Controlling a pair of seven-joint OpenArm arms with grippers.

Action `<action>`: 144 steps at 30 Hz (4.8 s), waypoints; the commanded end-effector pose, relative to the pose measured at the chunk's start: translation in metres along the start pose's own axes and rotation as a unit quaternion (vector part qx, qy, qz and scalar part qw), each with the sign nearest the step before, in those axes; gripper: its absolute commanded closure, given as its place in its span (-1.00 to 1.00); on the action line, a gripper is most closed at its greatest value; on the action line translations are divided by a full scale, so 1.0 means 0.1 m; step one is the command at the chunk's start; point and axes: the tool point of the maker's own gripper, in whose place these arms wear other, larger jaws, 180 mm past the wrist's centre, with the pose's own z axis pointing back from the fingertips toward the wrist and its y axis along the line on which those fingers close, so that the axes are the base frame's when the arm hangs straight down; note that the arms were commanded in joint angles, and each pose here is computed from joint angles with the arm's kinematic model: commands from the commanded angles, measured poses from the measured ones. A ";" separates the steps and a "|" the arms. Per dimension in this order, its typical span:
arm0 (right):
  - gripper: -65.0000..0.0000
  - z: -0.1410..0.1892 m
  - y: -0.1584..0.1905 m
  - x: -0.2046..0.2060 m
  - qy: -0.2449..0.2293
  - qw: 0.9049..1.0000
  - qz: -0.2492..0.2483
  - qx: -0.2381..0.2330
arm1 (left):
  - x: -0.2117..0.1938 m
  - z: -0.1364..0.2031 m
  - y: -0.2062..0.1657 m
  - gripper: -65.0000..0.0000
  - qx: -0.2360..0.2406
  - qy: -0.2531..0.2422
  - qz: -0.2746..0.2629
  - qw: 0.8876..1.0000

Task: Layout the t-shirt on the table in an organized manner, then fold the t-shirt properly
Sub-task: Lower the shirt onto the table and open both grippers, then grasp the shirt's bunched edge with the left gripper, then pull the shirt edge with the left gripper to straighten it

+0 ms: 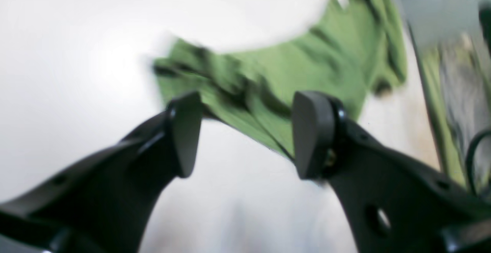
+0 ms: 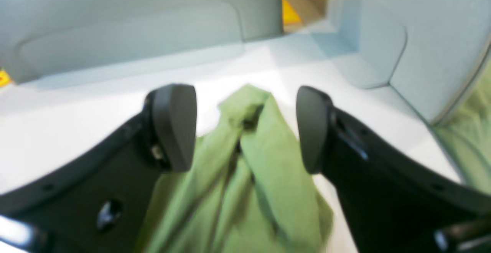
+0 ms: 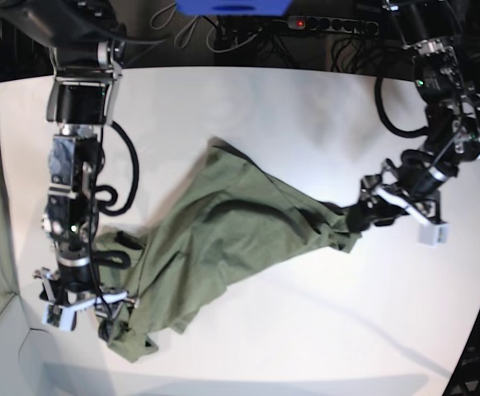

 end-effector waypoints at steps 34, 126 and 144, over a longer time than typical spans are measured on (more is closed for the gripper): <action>-0.25 1.17 -1.09 -1.07 0.117 0.987 0.026 -0.111 | -1.27 -0.38 -1.13 -0.12 -0.035 0.018 0.000 0.999; -0.25 1.55 -1.14 -1.46 0.171 0.978 0.034 -0.117 | 3.25 -1.13 -0.01 0.97 0.015 -0.381 0.087 0.920; -0.25 1.63 -1.10 -1.43 0.170 0.978 0.032 -0.115 | 2.28 -0.98 0.75 0.17 0.079 -0.348 0.064 0.932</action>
